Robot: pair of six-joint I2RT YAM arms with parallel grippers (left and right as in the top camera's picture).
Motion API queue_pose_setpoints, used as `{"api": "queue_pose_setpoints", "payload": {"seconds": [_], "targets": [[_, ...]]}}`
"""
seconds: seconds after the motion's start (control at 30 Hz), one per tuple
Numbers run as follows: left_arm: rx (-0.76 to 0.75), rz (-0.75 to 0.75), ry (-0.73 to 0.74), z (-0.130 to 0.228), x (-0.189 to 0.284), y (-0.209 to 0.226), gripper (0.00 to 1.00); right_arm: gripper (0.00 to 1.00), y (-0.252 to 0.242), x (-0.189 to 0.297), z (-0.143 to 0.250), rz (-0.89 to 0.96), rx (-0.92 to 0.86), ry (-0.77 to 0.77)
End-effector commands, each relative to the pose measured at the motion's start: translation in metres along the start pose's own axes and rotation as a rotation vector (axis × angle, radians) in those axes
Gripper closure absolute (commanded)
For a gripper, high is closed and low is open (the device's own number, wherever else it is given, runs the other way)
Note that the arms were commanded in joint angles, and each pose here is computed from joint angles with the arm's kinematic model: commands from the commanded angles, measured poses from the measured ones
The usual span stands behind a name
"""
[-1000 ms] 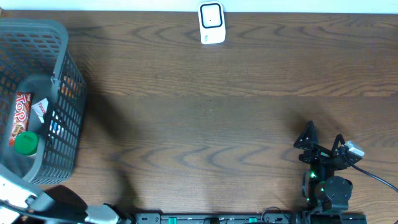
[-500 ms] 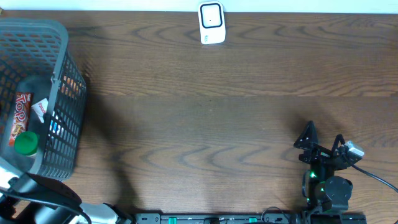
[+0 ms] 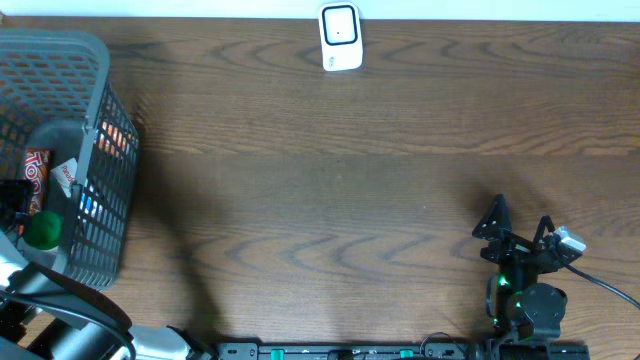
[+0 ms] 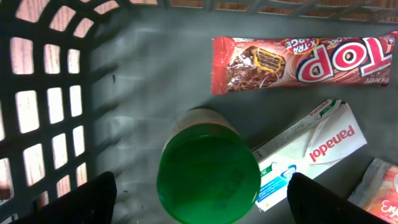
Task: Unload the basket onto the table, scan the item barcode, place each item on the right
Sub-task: 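Reach the left gripper into the basket and grasp the green-capped bottle, then lift the bottle out and set it upright on the table centre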
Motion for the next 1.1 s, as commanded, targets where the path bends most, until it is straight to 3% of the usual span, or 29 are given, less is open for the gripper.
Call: {"api": "queue_pose_setpoints", "payload": {"seconds": [0.0, 0.7, 0.9, 1.07], "targets": [[-0.004, -0.032, 0.014, 0.002, -0.012, -0.002, 0.12, 0.01, 0.0, 0.0, 0.001, -0.002, 0.015, -0.002], [-0.044, -0.149, 0.211, 0.015, -0.089, -0.009, 0.13, 0.01, 0.0, 0.0, 0.001, -0.002, 0.015, -0.002], [-0.061, -0.156, 0.227, 0.017, -0.09, -0.008, 0.44, 0.01, 0.0, 0.0, 0.001, -0.002, 0.015, -0.002], [-0.07, -0.146, 0.245, 0.019, -0.087, -0.008, 0.46, 0.01, 0.0, 0.0, 0.001, -0.002, 0.015, -0.002]]}}
Point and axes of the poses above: each gripper's point midway between its finger pads, its own x axis back along the fingers, its own y axis along the line the jaws close on, z = x × y, the point moved 9 cm from there along x, back along the fingers, and after that the axes turned 9 degrees about -x, right-handed, at the moved point
